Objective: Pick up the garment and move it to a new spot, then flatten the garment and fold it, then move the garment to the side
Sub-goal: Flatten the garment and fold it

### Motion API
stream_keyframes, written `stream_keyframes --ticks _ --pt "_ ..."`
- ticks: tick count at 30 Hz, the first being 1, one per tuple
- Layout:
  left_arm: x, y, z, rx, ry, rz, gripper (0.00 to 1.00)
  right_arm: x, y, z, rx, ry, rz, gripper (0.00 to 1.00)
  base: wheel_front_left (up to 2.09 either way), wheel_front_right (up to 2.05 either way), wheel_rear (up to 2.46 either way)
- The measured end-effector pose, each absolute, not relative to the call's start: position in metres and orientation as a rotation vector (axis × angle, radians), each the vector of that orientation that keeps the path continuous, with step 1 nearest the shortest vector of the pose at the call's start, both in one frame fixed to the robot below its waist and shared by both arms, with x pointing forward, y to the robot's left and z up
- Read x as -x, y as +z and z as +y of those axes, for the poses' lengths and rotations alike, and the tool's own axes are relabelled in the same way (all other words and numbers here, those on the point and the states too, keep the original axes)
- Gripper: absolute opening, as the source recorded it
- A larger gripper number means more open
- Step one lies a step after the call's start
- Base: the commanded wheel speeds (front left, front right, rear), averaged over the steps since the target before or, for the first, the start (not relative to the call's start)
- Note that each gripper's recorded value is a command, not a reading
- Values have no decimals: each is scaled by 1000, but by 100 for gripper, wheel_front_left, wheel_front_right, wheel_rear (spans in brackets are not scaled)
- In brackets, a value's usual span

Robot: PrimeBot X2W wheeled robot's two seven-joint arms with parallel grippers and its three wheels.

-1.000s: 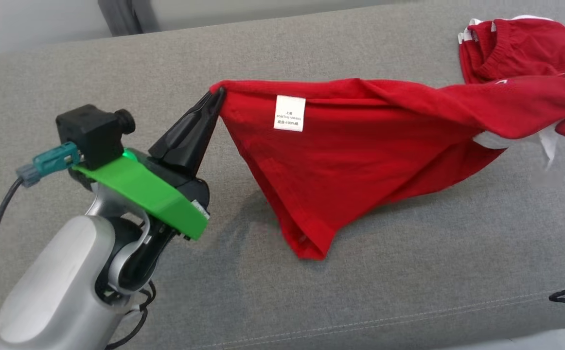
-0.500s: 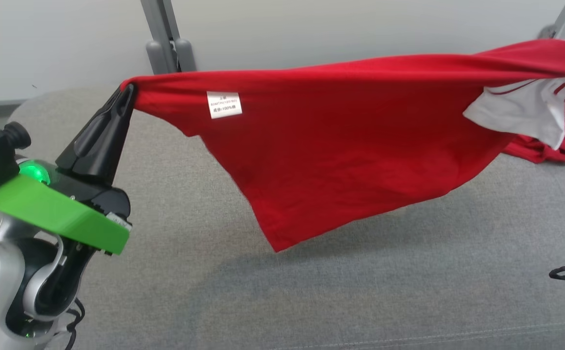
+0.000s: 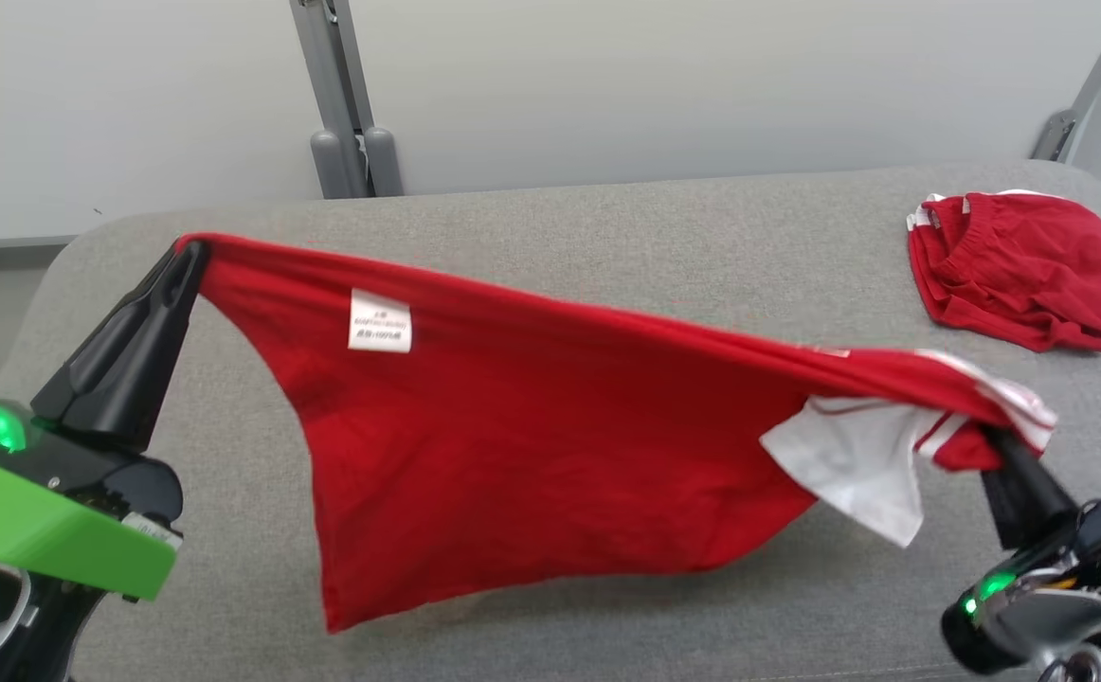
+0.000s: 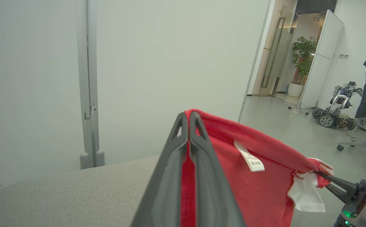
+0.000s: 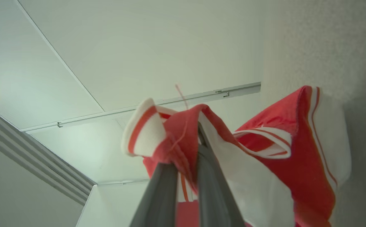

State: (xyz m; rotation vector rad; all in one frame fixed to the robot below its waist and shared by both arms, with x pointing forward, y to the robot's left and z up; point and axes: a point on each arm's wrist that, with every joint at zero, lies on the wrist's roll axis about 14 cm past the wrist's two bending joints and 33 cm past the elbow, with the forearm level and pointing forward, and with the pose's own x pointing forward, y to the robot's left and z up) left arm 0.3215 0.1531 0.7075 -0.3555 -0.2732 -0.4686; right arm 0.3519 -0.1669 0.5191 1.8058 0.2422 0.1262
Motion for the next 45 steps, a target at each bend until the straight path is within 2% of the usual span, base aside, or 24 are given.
stream_keyframes --ticks 6,10,14,20,23,26,28,34,40,42,45 --pt "-327 701 164 360 -436 -251 0 -327 480 -136 -2028 59 400 0 0 0 0" --pt "-334 700 175 362 -396 -251 0 -314 482 -98 -2094 97 502 0 0 0 0" --pt "-337 698 178 367 -387 -239 0 -317 505 -94 -2057 158 460 0 0 0 0" --pt "-343 695 171 393 -421 -198 0 -334 556 -105 -1972 251 285 0 0 0 0" --pt "-350 696 173 378 -423 -186 0 -348 591 -108 -1902 342 194 0 0 0 0" --pt "-364 705 180 359 -414 -200 0 -368 620 -112 -1818 413 110 0 0 0 0" --pt "-379 709 189 347 -389 -209 0 -388 627 -121 -1775 394 51 0 0 0 0" --pt "-430 706 199 357 -364 -166 0 -470 604 -150 -1712 185 -30 0 0 0 0" --pt "-480 681 168 405 -414 -73 0 -547 603 -161 -1599 67 -97 0 0 0 0" --pt "-495 686 169 400 -388 -106 0 -569 610 -151 -1580 85 -88 0 0 0 0" --pt "-512 728 188 406 -331 -268 0 -596 644 -118 -1570 199 -83 0 0 0 0"
